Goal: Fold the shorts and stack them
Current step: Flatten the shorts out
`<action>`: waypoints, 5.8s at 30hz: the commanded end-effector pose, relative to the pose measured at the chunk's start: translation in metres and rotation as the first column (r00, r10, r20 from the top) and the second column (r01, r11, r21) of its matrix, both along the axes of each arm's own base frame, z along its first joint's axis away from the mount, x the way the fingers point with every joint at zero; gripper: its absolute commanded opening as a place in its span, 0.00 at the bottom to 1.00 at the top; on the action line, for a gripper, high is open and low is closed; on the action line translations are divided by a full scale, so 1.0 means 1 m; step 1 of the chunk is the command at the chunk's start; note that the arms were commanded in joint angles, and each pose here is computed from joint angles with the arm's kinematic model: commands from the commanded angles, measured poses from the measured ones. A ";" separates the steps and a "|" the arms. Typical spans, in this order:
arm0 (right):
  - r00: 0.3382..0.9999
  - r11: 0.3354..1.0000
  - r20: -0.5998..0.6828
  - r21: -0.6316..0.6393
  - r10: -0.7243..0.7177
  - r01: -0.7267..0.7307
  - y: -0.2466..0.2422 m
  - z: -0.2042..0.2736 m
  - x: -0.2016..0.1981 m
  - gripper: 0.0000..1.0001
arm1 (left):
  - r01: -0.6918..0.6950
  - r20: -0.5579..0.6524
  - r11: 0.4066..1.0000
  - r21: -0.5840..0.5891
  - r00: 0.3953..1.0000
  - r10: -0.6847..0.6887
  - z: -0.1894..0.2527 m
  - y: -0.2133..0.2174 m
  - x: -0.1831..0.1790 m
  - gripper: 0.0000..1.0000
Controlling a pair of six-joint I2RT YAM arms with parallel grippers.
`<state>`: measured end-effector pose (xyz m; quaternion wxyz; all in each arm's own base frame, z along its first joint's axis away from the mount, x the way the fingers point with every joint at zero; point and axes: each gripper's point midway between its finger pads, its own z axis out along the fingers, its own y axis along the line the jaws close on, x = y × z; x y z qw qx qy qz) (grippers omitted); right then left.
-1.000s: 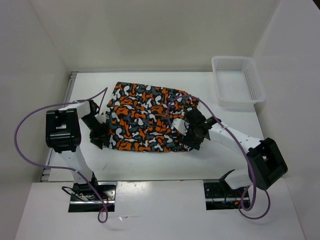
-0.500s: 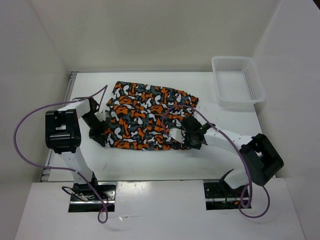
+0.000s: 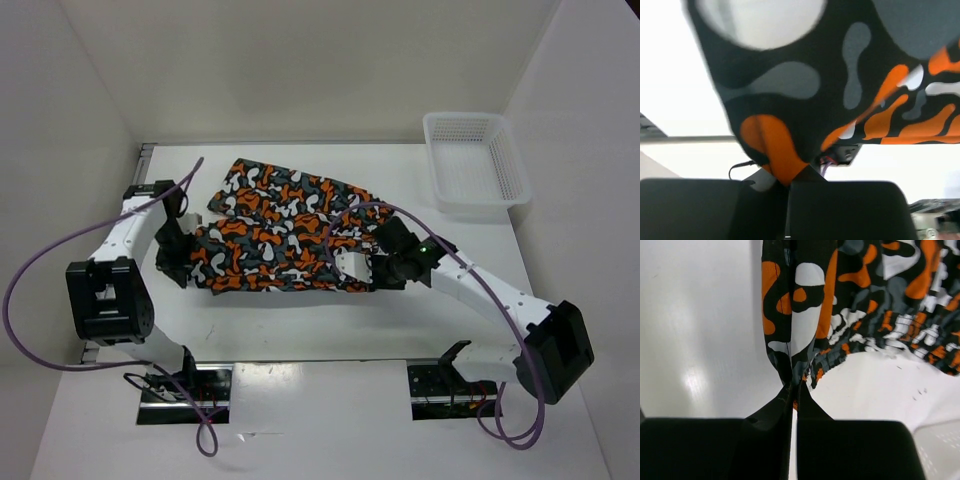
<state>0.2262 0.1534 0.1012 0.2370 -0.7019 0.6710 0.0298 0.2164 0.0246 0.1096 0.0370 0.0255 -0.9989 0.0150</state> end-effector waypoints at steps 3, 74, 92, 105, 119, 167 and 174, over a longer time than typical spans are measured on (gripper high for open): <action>0.992 0.992 -0.108 -0.104 0.057 -0.069 -0.022 -0.011 -0.036 0.00 | 0.183 -0.113 0.979 0.091 0.979 -0.172 -0.007 -0.013 -0.059 0.02; 0.961 0.881 0.137 0.447 -0.239 0.155 0.055 0.105 0.062 0.64 | -0.056 0.120 0.966 -0.252 0.989 0.088 -0.046 -0.006 0.130 0.58; 0.985 0.944 -0.040 0.282 -0.166 0.171 0.127 -0.022 0.063 0.55 | -0.174 -0.179 0.796 -0.579 0.980 0.084 -0.031 -0.086 0.075 0.56; 0.979 0.959 -0.042 0.195 -0.200 0.204 0.111 -0.049 0.061 0.53 | 0.077 0.007 0.948 -0.308 0.997 -0.079 -0.051 -0.074 0.080 0.52; 0.984 0.981 -0.047 0.092 -0.170 0.173 0.085 -0.080 0.044 0.37 | 0.096 0.341 0.992 -0.084 0.938 -0.062 -0.046 -0.028 0.155 0.02; 0.990 0.991 -0.024 -0.015 -0.137 0.137 0.057 -0.053 0.033 0.32 | 0.084 0.455 0.965 -0.249 0.890 0.040 -0.057 -0.016 0.226 0.57; 0.983 0.982 -0.030 0.055 -0.179 0.181 0.056 -0.010 0.023 0.44 | 0.097 0.419 0.966 -0.239 0.908 0.013 -0.077 -0.026 0.227 0.53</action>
